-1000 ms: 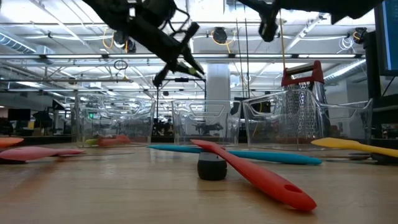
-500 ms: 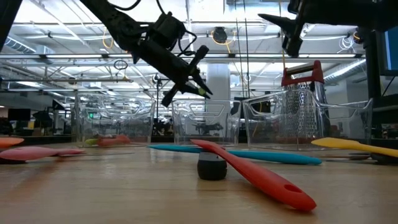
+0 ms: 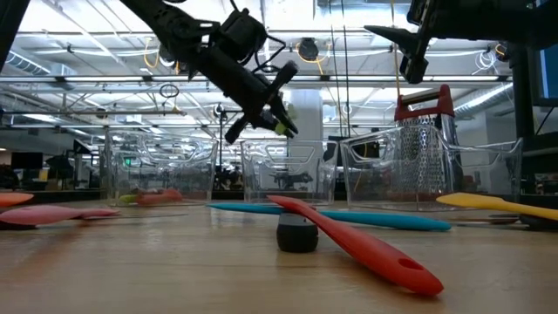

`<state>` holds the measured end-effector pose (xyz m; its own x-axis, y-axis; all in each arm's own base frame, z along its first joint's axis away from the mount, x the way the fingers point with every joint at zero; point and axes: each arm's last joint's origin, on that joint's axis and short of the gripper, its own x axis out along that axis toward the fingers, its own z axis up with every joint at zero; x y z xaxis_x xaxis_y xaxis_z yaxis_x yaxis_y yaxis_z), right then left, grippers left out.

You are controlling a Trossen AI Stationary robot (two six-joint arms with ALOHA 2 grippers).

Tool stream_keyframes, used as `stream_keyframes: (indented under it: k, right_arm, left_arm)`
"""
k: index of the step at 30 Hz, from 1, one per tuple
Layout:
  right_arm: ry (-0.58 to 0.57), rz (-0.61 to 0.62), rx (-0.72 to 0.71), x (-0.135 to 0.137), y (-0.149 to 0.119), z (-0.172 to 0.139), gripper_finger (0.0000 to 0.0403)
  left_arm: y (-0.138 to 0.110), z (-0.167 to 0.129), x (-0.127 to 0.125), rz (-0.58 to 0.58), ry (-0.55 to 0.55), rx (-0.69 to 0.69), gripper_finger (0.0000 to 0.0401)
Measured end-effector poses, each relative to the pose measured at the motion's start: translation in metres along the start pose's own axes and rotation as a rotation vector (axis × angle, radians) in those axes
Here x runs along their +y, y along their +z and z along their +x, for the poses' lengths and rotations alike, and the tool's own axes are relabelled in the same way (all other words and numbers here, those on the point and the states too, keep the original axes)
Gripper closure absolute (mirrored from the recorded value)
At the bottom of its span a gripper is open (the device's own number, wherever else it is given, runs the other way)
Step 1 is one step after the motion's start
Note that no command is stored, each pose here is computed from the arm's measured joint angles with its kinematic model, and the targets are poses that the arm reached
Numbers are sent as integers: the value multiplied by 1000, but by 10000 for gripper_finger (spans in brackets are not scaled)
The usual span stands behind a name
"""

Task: Pick & Place Kitchen Items
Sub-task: Put the green spatula into the middle bin

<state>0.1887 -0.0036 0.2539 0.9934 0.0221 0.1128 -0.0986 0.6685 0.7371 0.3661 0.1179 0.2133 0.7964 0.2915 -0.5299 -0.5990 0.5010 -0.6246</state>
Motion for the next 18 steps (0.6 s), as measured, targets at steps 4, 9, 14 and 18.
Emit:
stream_keyframes:
  k: [4, 9, 14, 18]
  right_arm:
    - [0, 3, 0, 0, 0, 0, 232]
    - [0, 3, 0, 0, 0, 0, 232]
    - [0, 3, 0, 0, 0, 0, 232]
    - [0, 1, 0, 0, 0, 0, 232]
  left_arm:
    - [15, -7, -15, 110, 89, 24, 388]
    - [33, -16, -27, 225, 157, 33, 388]
    - [31, -16, -23, 224, 201, 62, 388]
    - [21, -3, -14, 231, 249, 121, 388]
